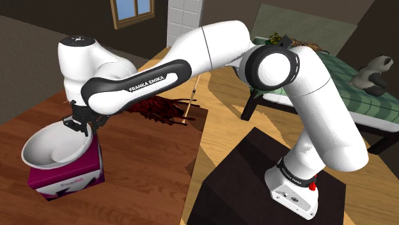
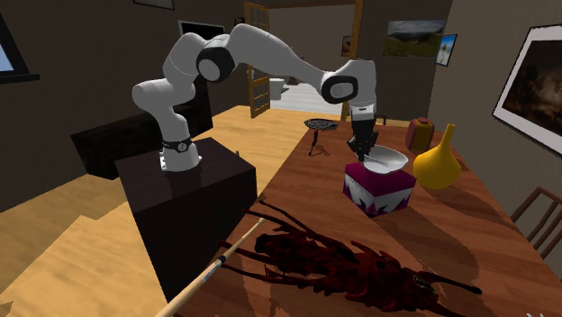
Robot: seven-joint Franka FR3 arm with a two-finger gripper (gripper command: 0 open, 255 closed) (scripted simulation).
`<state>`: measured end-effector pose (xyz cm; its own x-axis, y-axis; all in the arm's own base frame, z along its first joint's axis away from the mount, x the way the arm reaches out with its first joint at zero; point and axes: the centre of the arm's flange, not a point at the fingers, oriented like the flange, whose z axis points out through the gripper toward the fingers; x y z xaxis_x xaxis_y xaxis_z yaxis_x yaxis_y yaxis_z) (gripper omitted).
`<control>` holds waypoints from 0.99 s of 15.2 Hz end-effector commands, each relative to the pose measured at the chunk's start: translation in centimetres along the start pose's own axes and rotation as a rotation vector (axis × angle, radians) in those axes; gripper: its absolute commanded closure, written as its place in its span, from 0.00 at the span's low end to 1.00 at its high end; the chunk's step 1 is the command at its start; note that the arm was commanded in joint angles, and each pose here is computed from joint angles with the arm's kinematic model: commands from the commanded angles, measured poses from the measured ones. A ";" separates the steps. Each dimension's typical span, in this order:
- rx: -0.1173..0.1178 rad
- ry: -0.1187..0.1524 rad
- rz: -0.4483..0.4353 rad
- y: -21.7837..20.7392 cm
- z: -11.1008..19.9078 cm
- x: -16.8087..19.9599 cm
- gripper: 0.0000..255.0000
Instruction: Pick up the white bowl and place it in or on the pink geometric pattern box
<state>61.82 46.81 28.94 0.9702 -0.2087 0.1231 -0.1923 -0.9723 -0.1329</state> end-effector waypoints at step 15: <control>0.001 0.001 0.000 0.1 1.1 -0.2 0.00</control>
<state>61.77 46.86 27.79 0.9701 -0.2087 0.1237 -0.1920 -0.9722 -0.1340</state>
